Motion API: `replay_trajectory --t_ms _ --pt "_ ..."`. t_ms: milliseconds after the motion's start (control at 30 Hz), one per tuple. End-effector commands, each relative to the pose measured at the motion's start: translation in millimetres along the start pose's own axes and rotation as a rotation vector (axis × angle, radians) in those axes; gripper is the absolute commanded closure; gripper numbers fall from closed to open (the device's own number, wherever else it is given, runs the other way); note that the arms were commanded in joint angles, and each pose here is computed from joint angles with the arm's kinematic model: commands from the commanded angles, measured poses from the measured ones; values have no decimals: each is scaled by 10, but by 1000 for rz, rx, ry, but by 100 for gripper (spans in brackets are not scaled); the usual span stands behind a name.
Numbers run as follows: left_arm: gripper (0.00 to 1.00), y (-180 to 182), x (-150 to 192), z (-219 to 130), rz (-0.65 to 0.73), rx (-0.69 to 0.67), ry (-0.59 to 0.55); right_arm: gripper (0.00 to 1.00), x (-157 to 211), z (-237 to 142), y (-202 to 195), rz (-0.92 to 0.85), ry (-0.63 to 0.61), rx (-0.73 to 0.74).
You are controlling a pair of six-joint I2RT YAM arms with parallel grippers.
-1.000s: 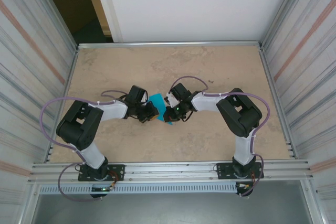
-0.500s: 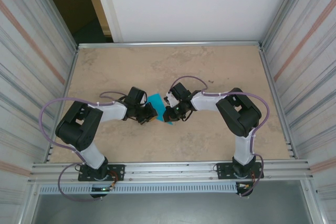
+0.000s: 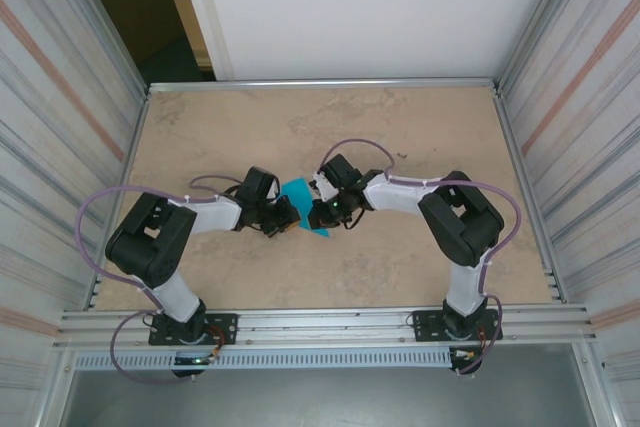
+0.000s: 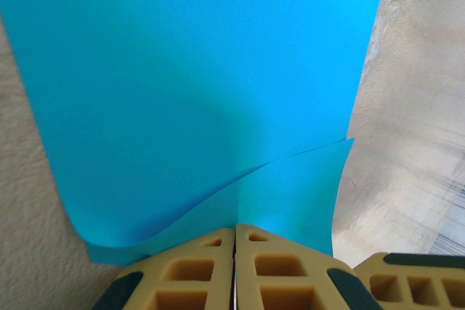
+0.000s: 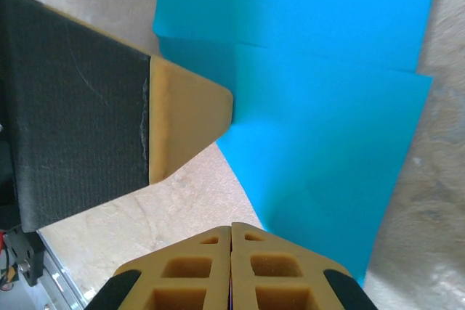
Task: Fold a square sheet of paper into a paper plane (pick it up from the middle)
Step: Third fold the triangle at the center of the table.
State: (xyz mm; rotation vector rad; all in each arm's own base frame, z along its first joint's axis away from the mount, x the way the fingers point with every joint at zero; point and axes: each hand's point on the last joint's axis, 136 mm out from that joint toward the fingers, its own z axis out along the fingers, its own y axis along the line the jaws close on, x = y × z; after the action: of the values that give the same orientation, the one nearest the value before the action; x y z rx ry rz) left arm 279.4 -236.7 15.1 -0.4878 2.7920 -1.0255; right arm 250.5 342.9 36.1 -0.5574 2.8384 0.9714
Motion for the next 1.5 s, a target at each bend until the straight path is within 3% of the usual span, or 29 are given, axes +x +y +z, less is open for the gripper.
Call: replay_trajectory --t_ms 0,867,1167,1467 --pt "90 612 115 71 -62 -205 22 91 24 -4 -9 -7 9 25" --pt "90 785 136 89 -78 -262 59 93 225 27 -364 16 80 87" --pt "90 773 127 95 -76 -261 66 92 210 -41 -120 -70 66 49" --pt "91 792 136 102 -66 -266 72 93 217 16 -315 -20 68 100"
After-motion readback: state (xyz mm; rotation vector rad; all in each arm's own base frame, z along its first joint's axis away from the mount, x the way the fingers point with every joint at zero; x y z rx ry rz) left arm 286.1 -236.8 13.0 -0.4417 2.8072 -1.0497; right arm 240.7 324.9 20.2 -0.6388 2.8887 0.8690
